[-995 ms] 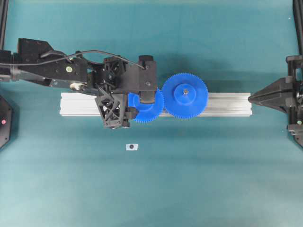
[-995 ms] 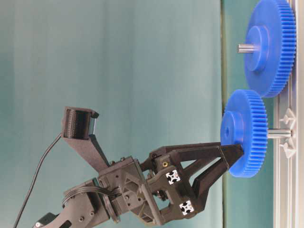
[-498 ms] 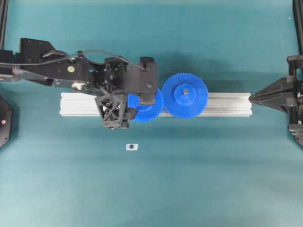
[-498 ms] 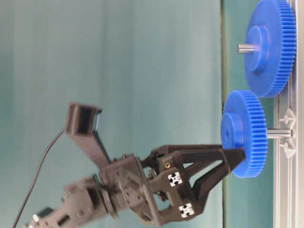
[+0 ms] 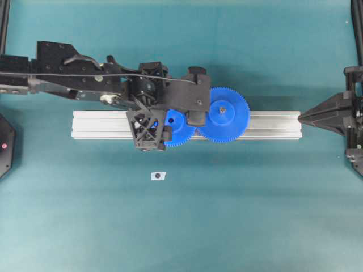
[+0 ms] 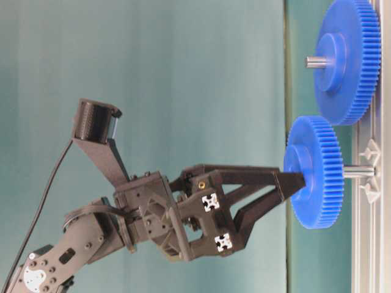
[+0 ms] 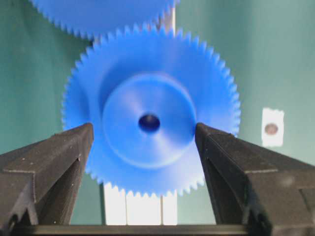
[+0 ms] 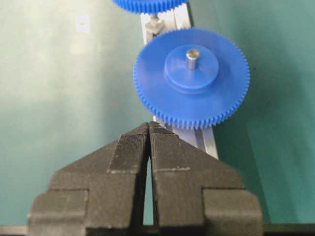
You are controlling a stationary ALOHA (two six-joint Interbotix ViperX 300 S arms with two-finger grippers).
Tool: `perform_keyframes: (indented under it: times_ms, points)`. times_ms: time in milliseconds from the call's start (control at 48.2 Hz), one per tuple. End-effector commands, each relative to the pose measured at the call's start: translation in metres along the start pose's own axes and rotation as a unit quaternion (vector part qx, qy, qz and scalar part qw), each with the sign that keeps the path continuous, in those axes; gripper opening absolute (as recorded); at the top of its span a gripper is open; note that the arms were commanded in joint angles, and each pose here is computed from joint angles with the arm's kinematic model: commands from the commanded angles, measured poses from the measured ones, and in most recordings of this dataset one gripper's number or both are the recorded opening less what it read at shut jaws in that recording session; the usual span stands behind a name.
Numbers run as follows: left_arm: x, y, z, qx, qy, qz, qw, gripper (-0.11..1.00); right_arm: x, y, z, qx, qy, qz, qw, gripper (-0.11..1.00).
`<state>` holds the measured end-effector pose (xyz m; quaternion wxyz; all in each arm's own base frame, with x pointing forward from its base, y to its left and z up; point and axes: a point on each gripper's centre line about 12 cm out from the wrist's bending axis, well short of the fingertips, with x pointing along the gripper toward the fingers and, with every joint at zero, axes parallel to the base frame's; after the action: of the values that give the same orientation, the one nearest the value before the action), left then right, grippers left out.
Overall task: Find the location of the shaft and insert the small gear.
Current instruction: 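Push the gear onto the shaft toward the rail with the left gripper, then open the left gripper and pull it back away from the gear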
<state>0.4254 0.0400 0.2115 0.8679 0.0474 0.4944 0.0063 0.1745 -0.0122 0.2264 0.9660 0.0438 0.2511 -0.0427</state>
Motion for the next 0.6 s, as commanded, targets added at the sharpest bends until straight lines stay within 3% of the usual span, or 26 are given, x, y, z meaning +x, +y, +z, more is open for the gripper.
perform_keyframes:
  times_ms: [0, 249, 435, 580]
  points:
    - [-0.007, 0.002, 0.010, -0.001, -0.018, 0.004, 0.9998, 0.79, 0.000, 0.000, 0.005, 0.004, -0.007, -0.001, 1.0000, 0.05]
    - [0.015, -0.001, 0.003, 0.002, 0.011, -0.001, 0.9999, 0.79, 0.000, 0.000, 0.004, 0.004, -0.012, -0.001, 0.9999, 0.05]
    - [0.010, 0.004, 0.006, 0.000, 0.007, 0.001, 1.0000, 0.79, -0.001, 0.000, 0.004, 0.005, -0.012, 0.000, 0.9999, 0.05]
    - [0.007, 0.010, 0.008, 0.010, 0.014, 0.004, 0.9998, 0.79, 0.000, 0.000, 0.003, 0.004, -0.012, -0.001, 0.9999, 0.05]
